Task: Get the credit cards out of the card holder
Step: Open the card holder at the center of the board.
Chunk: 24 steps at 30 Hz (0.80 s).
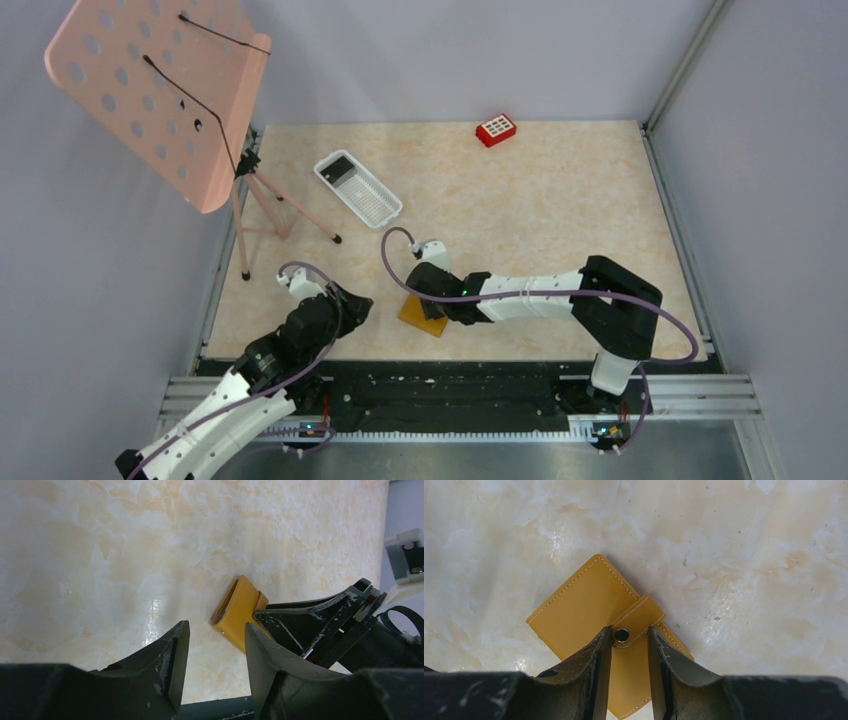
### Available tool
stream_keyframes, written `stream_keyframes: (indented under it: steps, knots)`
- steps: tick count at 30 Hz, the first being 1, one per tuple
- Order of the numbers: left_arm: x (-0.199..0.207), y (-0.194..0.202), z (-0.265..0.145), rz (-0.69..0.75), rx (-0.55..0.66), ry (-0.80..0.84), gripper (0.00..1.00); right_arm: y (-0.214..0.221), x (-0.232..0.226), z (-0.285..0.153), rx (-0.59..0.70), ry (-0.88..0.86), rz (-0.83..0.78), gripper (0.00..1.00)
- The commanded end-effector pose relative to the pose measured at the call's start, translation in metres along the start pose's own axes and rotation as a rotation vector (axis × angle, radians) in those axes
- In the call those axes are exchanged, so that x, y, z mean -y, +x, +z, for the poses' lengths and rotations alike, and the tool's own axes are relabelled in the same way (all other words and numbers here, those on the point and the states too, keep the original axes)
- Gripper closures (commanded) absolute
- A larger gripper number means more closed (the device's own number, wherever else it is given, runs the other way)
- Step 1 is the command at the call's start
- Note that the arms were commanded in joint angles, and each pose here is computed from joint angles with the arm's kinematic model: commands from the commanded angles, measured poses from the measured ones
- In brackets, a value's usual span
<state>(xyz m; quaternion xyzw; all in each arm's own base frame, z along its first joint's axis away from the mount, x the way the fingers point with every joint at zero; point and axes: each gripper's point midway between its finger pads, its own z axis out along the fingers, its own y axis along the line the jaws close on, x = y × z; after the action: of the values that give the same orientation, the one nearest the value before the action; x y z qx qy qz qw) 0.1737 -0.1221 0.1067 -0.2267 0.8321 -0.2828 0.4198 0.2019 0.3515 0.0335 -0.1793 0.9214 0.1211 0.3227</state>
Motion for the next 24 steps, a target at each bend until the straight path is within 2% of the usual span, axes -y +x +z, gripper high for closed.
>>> stream_keyframes:
  steps: [1, 5, 16, 17, 18, 20, 24]
  knots:
    - [0.002, 0.013, 0.009, -0.03, -0.041, 0.021, 0.5, 0.026, 0.031, -0.001, -0.058, 0.116, -0.035, 0.91]
    - [0.007, 0.024, 0.017, -0.029, -0.085, 0.04, 0.5, 0.024, 0.032, -0.011, -0.033, 0.093, 0.01, 1.0]
    - [0.024, 0.071, 0.038, 0.008, -0.302, 0.094, 0.49, 0.019, 0.035, -0.037, 0.046, -0.04, 0.25, 1.0]
    - [0.024, 0.075, 0.039, 0.012, -0.324, 0.091, 0.48, 0.017, 0.035, -0.039, 0.057, -0.066, 0.281, 1.0]
    - [0.039, 0.069, 0.034, 0.002, -0.308, 0.162, 0.46, 0.014, 0.035, -0.042, 0.074, -0.095, 0.314, 1.0]
    - [0.033, 0.084, 0.038, 0.012, -0.375, 0.134, 0.42, 0.007, 0.034, -0.05, 0.099, -0.165, 0.381, 1.0]
    - [0.041, 0.086, 0.037, 0.005, -0.381, 0.179, 0.33, -0.004, 0.034, -0.062, 0.144, -0.253, 0.466, 1.0]
